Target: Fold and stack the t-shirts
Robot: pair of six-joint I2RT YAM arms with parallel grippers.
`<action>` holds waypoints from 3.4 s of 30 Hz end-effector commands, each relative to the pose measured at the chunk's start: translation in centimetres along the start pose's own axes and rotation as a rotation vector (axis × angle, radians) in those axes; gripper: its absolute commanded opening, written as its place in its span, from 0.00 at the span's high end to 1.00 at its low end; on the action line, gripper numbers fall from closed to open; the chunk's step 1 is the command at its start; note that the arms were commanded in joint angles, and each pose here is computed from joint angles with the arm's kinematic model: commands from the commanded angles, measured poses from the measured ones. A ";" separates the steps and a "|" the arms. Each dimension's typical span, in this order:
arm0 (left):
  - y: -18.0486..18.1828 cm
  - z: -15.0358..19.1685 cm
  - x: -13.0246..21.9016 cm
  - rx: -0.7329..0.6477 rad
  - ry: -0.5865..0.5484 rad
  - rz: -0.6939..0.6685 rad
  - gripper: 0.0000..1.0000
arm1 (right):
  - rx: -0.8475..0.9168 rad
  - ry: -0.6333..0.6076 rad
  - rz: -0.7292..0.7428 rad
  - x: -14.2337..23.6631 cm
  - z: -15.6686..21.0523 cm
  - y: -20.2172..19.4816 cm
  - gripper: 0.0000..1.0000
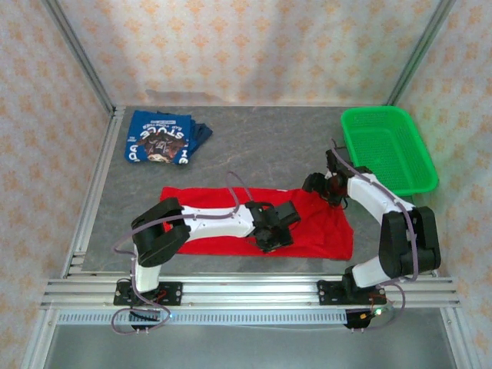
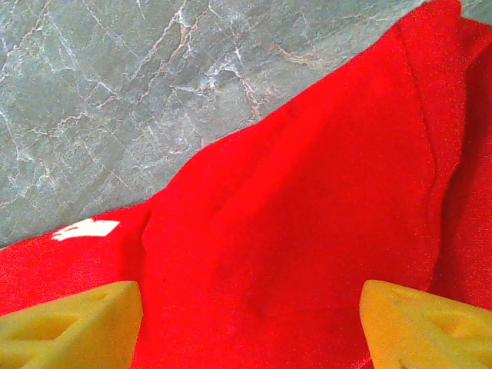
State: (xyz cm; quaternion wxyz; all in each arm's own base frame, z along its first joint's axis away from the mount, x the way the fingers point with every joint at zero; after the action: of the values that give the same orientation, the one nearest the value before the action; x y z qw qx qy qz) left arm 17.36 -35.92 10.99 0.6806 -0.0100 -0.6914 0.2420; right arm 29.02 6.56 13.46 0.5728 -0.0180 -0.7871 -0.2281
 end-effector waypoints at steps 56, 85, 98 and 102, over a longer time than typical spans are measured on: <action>28.9 -18.6 7.4 0.292 -0.179 -0.451 0.56 | -0.184 -0.127 0.459 -8.2 -5.4 4.8 0.37; 19.7 -6.0 1.4 0.271 0.006 -0.088 0.55 | 0.270 -0.190 -0.225 6.7 -10.2 21.7 0.14; 9.3 0.0 -3.7 0.163 0.002 0.059 0.50 | -0.093 -0.126 -0.146 8.4 5.5 5.1 0.13; 9.0 1.7 -2.4 0.149 -0.041 0.076 0.39 | -0.124 -0.079 -0.132 8.9 9.0 2.3 0.11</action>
State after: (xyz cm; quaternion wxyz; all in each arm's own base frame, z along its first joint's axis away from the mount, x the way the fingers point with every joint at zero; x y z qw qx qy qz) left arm 15.31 -32.34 8.45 0.6426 -0.0739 -0.6751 0.3547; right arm 20.44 10.59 19.28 0.5381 -0.0049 -0.7945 -0.2813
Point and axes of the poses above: each hand's point on the last joint's axis, 136 mm out from that joint toward the fingers, its own x axis back along the fingers, its own y axis along the line the jaws close on, z = x × y, the point moved 7 cm from there along x, back along the fingers, and after that the axes turned 2 degrees about x, right-handed, at the moved point
